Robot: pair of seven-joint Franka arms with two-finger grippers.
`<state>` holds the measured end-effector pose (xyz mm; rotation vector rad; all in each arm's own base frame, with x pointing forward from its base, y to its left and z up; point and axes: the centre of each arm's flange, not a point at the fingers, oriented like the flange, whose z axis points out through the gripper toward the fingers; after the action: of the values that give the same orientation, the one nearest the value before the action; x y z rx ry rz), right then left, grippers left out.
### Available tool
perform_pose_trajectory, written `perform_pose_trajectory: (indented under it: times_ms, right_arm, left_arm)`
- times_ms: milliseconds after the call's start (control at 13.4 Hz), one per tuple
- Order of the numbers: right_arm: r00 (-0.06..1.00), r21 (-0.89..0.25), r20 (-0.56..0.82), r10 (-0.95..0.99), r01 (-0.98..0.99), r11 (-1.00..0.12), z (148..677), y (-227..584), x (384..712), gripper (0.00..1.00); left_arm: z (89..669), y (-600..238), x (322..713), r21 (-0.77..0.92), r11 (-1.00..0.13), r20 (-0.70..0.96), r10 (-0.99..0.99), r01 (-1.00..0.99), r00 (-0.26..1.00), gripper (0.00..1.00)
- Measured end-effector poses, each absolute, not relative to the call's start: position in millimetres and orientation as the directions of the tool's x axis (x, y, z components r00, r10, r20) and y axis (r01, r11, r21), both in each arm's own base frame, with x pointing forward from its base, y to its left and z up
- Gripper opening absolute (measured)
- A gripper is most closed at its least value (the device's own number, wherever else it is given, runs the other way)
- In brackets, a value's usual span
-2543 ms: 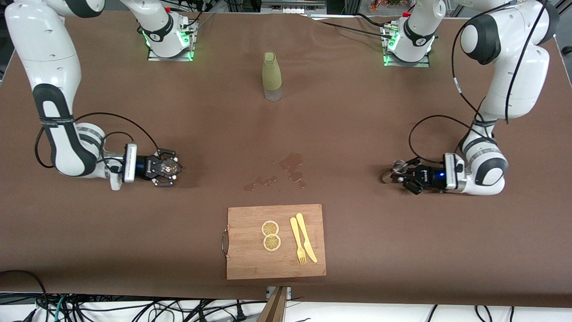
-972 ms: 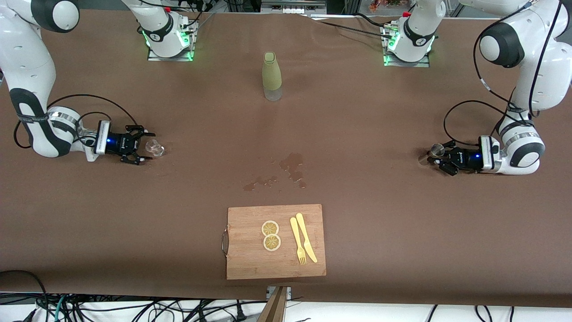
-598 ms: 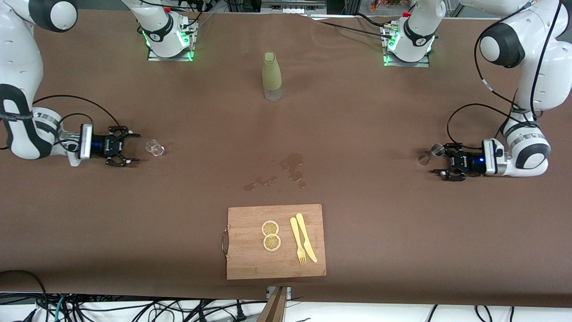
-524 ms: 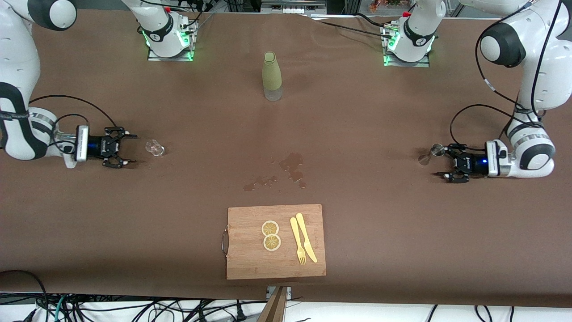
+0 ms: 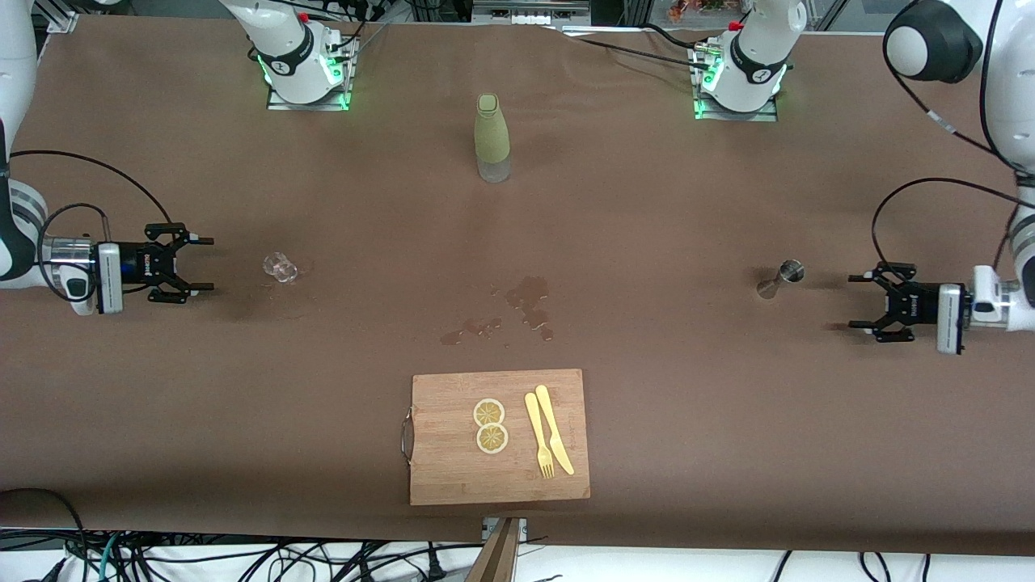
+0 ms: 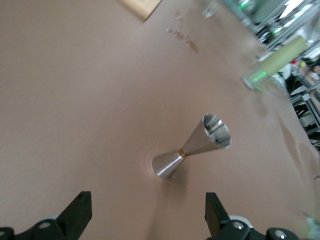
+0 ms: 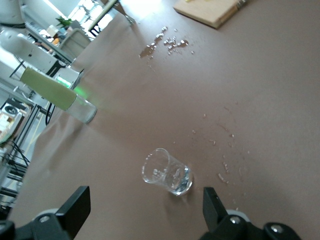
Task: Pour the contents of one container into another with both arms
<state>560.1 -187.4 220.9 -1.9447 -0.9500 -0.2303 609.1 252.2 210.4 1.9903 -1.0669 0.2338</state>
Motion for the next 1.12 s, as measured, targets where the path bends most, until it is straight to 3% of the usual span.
perform_pose_trajectory:
  times_ms: [224,449,823,1122]
  right_arm:
    - [0.788,-0.711,0.258,0.559,0.547,-0.442,272,-167,570,1.0]
    - [0.823,-0.661,0.06,0.566,0.457,-0.595,320,-148,573,1.0]
    - [0.884,-0.432,-0.201,0.422,0.307,-0.848,416,-108,568,1.0]
    - [0.917,-0.19,-0.267,0.298,0.253,-0.949,492,-69,551,1.0]
  left_arm:
    - [276,222,635,0.61,-0.486,0.259,-0.624,-0.625,0.737,1.0]
    - [337,185,648,0.569,-0.645,0.092,-0.567,-0.51,0.819,1.0]
    - [435,92,656,0.432,-0.856,-0.11,-0.364,-0.285,0.925,1.0]
    - [502,40,644,0.287,-0.923,-0.138,-0.306,-0.257,0.942,1.0]
